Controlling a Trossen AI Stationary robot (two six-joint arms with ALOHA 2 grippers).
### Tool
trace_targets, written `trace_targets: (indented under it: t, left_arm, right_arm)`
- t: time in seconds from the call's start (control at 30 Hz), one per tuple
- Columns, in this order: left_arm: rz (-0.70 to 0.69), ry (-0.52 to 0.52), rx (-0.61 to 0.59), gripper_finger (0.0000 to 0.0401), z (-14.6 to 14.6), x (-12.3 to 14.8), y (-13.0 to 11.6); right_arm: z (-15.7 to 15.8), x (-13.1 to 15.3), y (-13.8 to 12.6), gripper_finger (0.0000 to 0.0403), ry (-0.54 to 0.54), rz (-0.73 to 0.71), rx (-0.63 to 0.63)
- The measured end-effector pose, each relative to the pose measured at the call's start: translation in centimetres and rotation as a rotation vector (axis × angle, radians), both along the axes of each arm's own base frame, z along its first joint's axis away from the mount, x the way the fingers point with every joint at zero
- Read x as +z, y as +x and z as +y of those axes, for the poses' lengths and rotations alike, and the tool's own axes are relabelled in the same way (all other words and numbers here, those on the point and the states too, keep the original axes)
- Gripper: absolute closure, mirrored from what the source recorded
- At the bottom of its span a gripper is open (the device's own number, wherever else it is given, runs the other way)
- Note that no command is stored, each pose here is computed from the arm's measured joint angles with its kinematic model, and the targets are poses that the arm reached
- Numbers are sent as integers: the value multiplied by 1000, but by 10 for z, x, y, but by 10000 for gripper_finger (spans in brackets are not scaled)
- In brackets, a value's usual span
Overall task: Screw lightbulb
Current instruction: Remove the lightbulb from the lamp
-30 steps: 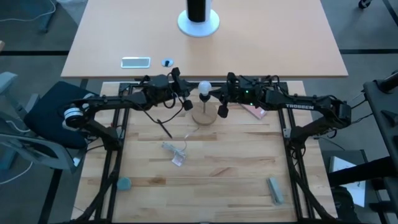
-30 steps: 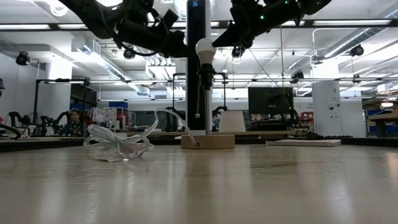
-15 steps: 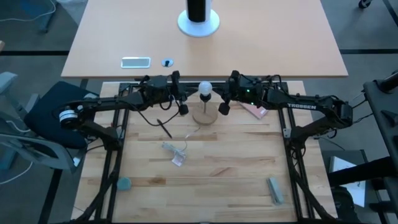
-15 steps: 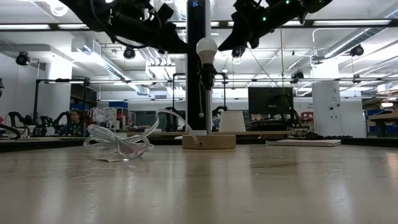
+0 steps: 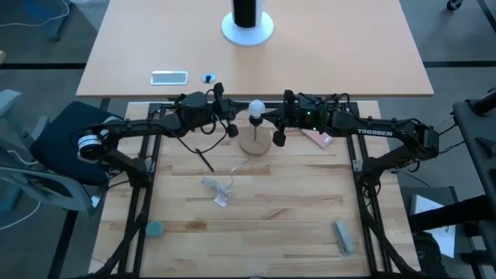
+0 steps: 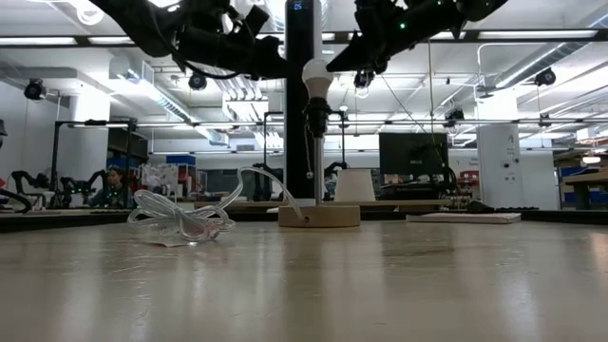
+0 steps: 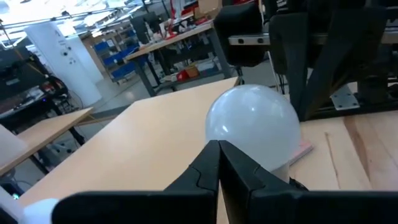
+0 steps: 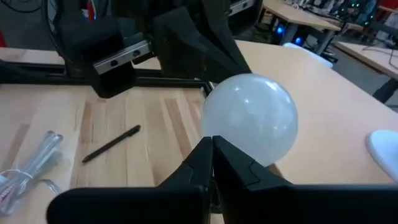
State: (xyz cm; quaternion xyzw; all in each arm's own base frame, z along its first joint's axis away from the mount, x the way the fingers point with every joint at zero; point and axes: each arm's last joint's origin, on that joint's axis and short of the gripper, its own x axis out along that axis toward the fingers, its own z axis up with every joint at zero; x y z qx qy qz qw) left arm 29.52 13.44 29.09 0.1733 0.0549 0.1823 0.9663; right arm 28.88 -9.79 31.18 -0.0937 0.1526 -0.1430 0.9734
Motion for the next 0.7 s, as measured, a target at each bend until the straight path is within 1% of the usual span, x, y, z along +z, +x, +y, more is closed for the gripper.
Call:
trace_targets:
  t: [0.13,0.27,0.37,0.47,0.53,0.7]
  left_arm:
    - [14,2,-11,401,-2,-2,2]
    - [46,23,-69,401,-5,-3,2]
    - [76,9,-93,401,-8,-4,1]
    - [120,-14,-109,401,-10,-8,0]
    - [128,-16,-99,401,-10,-6,-3]
    - [135,-5,-9,401,-9,-4,-6]
  right_arm:
    - [0,0,0,396,-1,5,-16]
    - [0,1,-3,396,-6,19,-43]
    - [-2,1,-5,396,-19,28,-83]
    - [-2,-2,-5,396,-10,52,-92]
    - [-2,-1,-6,396,-9,52,-91]
    - [0,2,-11,396,-7,56,-87]
